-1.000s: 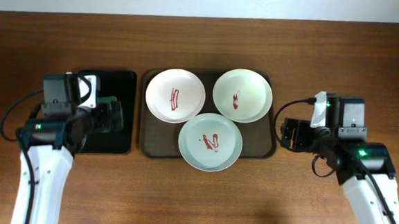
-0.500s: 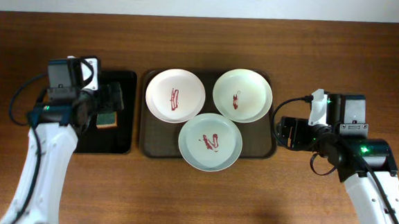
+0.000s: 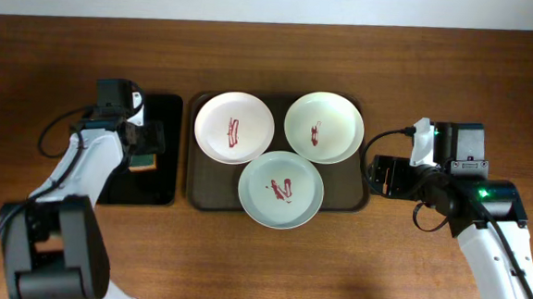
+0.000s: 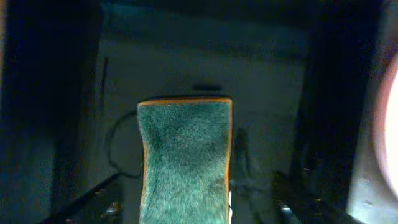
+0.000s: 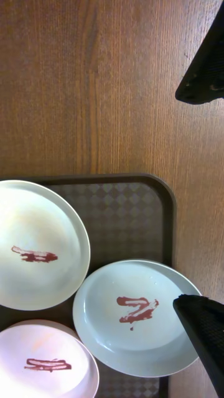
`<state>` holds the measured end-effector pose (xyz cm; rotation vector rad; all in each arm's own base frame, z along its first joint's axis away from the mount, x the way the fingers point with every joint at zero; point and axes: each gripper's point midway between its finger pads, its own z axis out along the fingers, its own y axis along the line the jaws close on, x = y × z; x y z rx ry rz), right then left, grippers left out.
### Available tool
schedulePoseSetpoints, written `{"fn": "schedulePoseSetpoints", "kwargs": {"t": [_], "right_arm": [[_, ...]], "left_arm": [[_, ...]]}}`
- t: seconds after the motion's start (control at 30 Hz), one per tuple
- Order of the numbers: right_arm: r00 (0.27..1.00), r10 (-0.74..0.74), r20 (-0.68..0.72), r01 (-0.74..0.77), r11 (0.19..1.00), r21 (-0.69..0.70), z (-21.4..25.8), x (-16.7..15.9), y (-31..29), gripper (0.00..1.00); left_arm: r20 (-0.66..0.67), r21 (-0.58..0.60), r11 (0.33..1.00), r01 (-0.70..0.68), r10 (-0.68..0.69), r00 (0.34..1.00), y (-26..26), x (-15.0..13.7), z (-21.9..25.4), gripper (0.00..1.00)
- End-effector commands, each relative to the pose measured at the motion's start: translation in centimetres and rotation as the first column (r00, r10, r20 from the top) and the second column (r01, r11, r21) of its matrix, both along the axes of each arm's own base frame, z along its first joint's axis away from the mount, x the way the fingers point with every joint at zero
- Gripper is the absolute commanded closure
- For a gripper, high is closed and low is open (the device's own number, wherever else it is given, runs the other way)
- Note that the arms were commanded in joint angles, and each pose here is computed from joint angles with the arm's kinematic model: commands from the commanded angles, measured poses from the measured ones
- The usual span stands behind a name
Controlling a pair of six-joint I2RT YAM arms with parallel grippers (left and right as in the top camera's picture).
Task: Clean dirty plates on tray and stack at the side
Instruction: 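Move the left gripper over the green sponge and the right gripper toward the plates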
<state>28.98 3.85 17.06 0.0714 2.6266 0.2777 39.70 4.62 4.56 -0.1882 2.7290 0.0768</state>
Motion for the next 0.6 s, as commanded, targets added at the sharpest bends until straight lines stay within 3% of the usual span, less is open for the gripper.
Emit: {"fn": "schedulePoseSetpoints", "kwargs": {"t": [0.0, 0.23, 0.3, 0.43, 0.5, 0.57], "right_arm": [[1.000, 0.003, 0.023, -0.003, 1.000, 0.009, 0.9, 0.4, 0.3, 0.01], [1.000, 0.003, 0.023, -0.003, 1.000, 0.009, 0.9, 0.4, 0.3, 0.01], [1.000, 0.003, 0.020, -0.003, 1.000, 0.009, 0.9, 0.4, 0.3, 0.01], [1.000, 0.003, 0.010, -0.003, 1.000, 0.008, 0.7, 0.1, 0.3, 0.01], [1.000, 0.003, 0.008, -0.003, 1.000, 0.009, 0.7, 0.1, 0.3, 0.01], [1.000, 0.003, 0.008, -0.003, 1.000, 0.009, 0.7, 0.1, 0.3, 0.01]], "left_arm": [[-0.017, 0.015, 1.000, 0.000, 0.000, 1.000, 0.4, 0.7, -1.4, 0.39], [-0.023, 0.005, 1.000, 0.003, -0.003, 1.000, 0.3, 0.9, -2.2, 0.81], [-0.029, 0.004, 1.000, 0.003, -0.003, 1.000, 0.3, 0.8, -2.3, 0.85], [-0.052, 0.005, 1.000, 0.002, -0.002, 0.999, 0.3, 0.0, -3.1, 0.85], [-0.066, 0.004, 1.000, 0.002, -0.002, 0.998, 0.2, -0.6, -3.7, 0.78], [-0.077, 0.003, 1.000, 0.002, -0.002, 0.997, 0.2, -1.0, -4.1, 0.65]]}}
